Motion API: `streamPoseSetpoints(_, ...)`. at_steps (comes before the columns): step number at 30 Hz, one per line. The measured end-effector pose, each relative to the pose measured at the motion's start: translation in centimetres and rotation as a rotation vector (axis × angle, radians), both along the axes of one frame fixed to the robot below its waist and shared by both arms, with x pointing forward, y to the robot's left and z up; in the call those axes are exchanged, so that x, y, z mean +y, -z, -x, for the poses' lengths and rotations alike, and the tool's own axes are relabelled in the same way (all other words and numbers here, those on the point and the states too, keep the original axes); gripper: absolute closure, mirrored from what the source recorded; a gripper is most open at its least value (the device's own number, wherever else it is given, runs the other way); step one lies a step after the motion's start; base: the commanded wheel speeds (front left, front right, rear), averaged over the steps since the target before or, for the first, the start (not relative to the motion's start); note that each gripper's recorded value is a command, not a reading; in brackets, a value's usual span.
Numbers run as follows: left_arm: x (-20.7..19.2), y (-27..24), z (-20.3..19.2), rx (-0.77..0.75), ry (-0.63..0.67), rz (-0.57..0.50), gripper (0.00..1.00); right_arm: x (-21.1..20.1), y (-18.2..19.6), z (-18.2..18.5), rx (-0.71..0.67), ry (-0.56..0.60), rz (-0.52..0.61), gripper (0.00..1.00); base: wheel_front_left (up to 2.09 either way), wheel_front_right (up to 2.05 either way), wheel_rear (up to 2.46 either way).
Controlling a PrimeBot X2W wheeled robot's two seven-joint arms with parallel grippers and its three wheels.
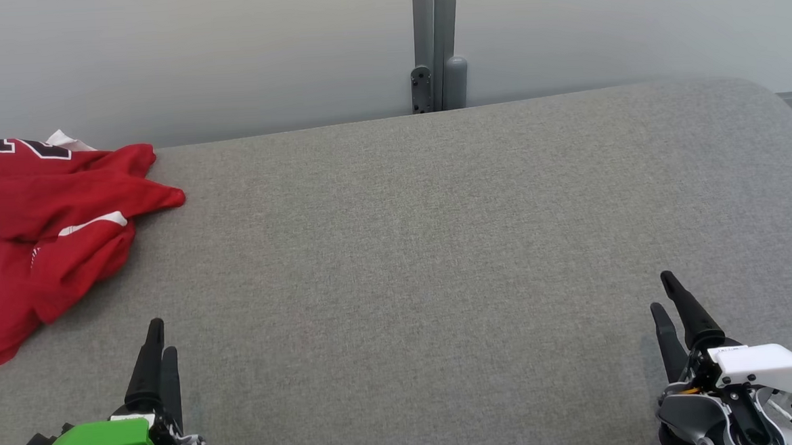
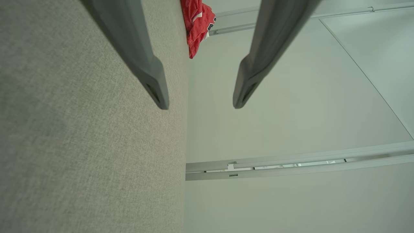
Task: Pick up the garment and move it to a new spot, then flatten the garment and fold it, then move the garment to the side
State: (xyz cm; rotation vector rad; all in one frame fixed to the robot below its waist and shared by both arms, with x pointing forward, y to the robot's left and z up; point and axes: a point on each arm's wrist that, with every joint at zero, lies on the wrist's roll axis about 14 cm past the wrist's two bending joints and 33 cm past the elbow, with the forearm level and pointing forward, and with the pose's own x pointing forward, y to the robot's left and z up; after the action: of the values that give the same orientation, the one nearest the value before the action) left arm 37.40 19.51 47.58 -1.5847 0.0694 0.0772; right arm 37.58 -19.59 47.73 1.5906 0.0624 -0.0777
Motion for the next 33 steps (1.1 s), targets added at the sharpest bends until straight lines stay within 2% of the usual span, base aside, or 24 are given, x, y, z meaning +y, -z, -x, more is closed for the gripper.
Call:
streamPoseSetpoints(9, -0.6, -0.6, -0.2, -0.019, -0.004, -0.032, 0.00, 0.0, 0.0, 0.0, 0.002, 0.020, 0.034, 0.00, 0.00, 0.00, 0.00)
streamPoseSetpoints(15, -0.7, -1.2, -0.2, -0.035, -0.005, -0.105, 0.00, -0.2, -0.5, -0.2, -0.012, 0.030, 0.098, 0.00, 0.00, 0.00, 0.00)
streamPoseSetpoints(22, -1.1, -2.3, -0.4, -0.063, 0.008, -0.231, 0.00, -0.6, -1.8, -0.4, -0.047, 0.047, 0.201, 0.00, 0.00, 0.00, 0.00)
streamPoseSetpoints(33, -2.5, -4.1, -0.8, -0.106, 0.035, -0.488, 0.00, -0.6, -3.6, -0.5, -0.099, 0.051, 0.411, 0.00, 0.00, 0.00, 0.00)
